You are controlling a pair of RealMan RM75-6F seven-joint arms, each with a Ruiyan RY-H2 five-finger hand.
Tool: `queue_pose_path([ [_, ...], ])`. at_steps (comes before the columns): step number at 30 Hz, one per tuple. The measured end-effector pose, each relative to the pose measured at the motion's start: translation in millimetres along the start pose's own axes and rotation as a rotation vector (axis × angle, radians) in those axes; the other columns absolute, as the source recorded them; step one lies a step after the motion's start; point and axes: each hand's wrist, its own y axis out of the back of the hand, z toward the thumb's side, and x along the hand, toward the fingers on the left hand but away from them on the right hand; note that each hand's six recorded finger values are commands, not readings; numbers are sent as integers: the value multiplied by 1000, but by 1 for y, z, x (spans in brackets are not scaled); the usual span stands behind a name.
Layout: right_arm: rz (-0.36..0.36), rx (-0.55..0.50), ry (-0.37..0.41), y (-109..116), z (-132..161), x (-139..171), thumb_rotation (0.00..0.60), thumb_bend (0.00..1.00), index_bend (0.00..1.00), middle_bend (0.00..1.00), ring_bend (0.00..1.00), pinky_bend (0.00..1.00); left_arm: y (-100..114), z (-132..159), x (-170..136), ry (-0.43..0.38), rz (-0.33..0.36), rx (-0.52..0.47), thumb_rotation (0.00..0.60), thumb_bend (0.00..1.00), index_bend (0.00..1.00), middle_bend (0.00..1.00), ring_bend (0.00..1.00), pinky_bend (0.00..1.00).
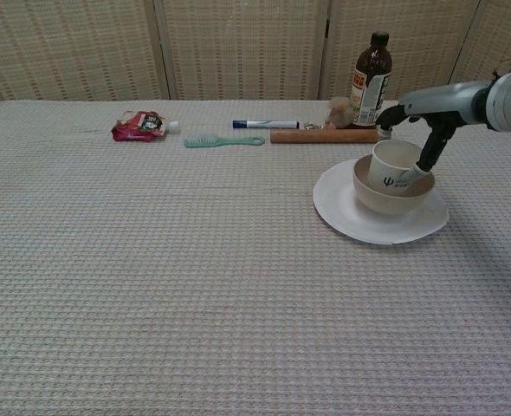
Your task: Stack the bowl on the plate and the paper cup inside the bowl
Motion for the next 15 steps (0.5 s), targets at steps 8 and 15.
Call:
queue_pose_path([
  [8, 26, -20, 2, -3, -1, -1, 600, 169, 22, 0, 0, 0, 1, -2, 0, 5, 4, 0, 600, 258, 178, 157, 111, 445],
  [15, 30, -30, 14, 3, 0, 5, 600, 156, 0, 0, 0, 0, 1, -2, -1, 6, 5, 1, 600, 258, 178, 157, 111, 446],
])
